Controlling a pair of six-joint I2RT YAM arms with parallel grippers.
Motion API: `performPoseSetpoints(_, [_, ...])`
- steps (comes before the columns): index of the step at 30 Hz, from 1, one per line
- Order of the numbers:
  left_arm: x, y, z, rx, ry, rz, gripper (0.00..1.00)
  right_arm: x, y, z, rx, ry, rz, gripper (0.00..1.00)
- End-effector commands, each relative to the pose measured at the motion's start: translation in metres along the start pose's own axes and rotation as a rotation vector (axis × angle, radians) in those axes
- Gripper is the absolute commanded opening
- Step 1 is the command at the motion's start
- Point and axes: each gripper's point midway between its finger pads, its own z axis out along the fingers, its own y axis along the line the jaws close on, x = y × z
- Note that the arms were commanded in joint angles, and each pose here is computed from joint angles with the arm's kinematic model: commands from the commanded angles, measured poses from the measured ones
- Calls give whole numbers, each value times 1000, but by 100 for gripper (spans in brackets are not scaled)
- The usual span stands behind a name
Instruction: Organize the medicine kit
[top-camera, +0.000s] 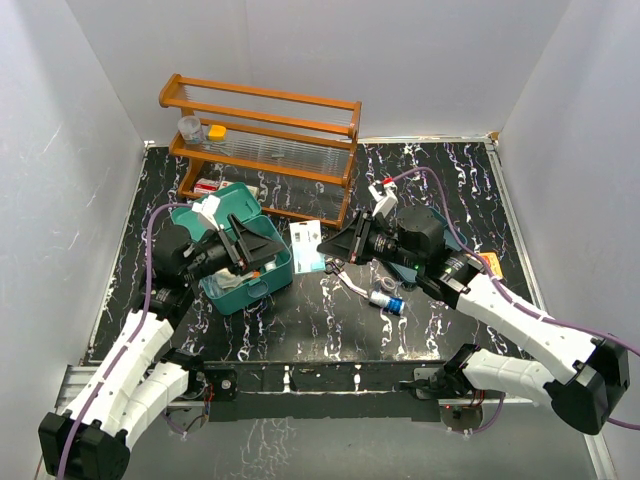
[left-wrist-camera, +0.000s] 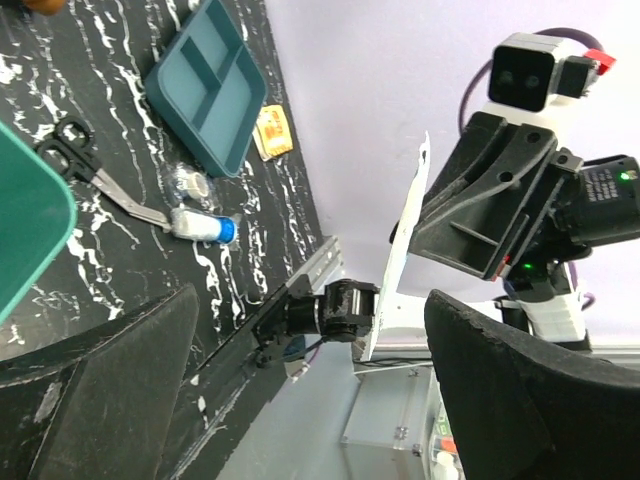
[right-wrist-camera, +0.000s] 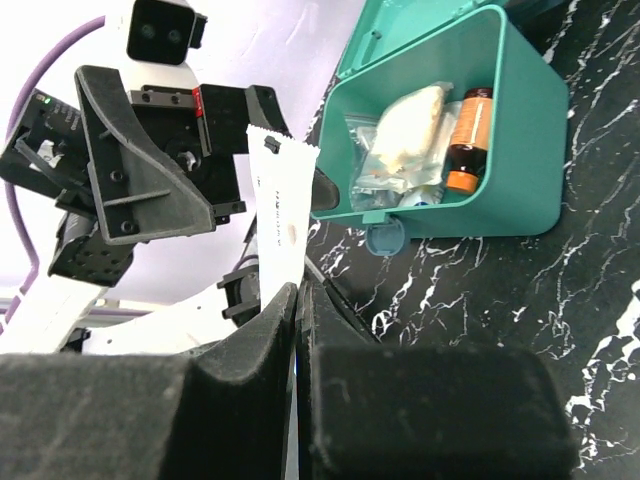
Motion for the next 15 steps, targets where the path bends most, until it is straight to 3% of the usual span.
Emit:
performPoseSetpoints(1, [0,-25,-3,107,16,13,93,-19,45,-3,-156,-36,-27,0])
performPoseSetpoints(15, [7,-18,4,137,74,36,69,-12,34,12,-142,1,-22,0])
